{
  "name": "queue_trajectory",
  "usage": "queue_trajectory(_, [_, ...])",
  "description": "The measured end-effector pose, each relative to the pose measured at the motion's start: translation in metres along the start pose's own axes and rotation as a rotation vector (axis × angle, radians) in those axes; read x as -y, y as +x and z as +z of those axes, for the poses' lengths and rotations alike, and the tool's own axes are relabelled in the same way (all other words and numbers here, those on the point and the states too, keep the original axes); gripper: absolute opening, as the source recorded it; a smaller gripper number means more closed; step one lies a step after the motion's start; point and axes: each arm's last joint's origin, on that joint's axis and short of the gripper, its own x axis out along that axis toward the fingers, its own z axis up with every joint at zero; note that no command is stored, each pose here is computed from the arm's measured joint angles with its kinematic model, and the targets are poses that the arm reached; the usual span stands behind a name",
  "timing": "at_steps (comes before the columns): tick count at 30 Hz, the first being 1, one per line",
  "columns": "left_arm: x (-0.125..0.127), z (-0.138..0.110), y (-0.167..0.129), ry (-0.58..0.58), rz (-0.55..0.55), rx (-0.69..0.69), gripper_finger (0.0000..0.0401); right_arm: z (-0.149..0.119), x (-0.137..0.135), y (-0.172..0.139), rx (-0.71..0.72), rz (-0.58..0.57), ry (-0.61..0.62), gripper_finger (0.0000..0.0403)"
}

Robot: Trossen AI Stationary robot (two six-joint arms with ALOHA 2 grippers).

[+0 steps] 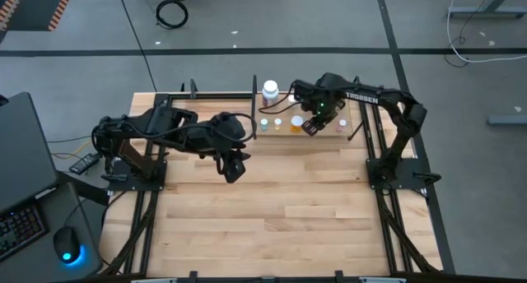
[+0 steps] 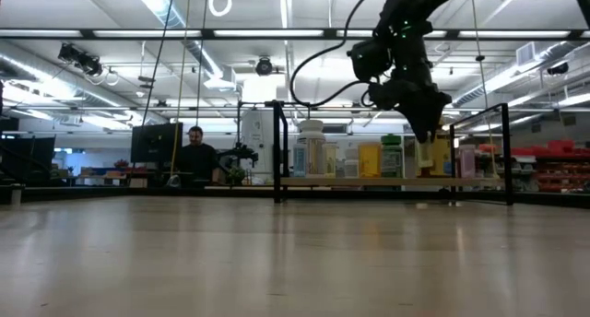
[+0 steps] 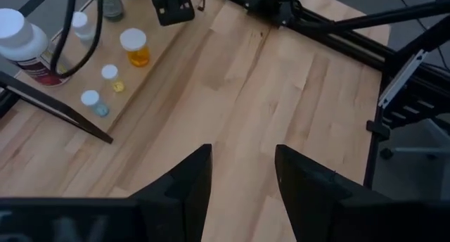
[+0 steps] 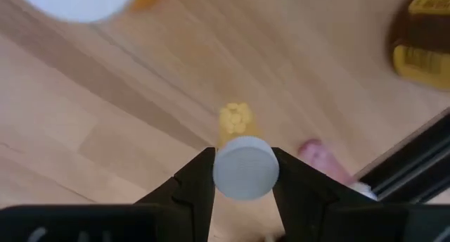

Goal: Pick and place medicine bottles onto shelf by color
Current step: Put the small yellow pill bottle on the shelf

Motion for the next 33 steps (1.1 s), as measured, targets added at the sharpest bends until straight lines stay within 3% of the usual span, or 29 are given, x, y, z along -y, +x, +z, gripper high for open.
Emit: queue_trajectory(33, [-0.007, 0.004, 0.002, -0.048, 0.03, 0.016, 0.0165, 0.012, 0.015, 0.011, 0.07, 0.006, 0.106, 0.0138])
